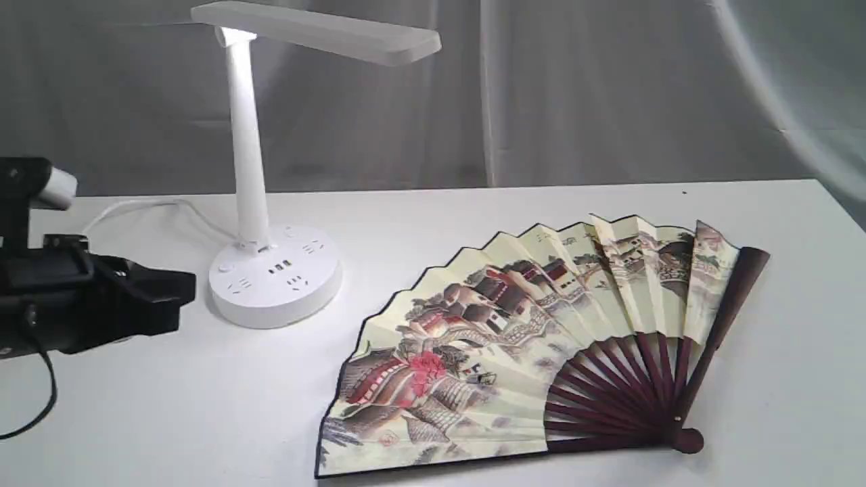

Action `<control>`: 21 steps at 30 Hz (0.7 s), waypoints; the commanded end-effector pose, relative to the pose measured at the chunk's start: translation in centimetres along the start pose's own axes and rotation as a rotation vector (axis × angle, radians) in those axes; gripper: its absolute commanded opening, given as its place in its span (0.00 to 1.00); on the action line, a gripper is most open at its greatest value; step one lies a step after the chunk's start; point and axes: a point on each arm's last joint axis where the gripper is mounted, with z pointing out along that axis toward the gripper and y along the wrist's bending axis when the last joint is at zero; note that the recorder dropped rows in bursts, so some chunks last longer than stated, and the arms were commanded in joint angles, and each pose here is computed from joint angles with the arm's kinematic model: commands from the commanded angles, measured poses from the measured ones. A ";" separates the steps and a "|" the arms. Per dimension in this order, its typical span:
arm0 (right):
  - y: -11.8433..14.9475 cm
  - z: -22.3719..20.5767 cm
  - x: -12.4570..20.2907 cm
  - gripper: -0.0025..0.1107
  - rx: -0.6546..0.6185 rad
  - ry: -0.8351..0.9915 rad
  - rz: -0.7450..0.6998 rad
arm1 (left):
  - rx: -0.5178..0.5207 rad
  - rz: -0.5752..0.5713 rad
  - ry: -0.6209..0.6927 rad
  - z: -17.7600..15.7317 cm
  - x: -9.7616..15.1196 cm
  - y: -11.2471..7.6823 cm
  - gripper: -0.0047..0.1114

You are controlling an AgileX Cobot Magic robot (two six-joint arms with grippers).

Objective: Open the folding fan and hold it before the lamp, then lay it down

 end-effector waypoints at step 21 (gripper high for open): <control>0.0 0.0 0.1 0.02 0.001 0.004 -0.006 | -0.105 -0.058 -0.333 -11.5 -2.3 -4.6 0.04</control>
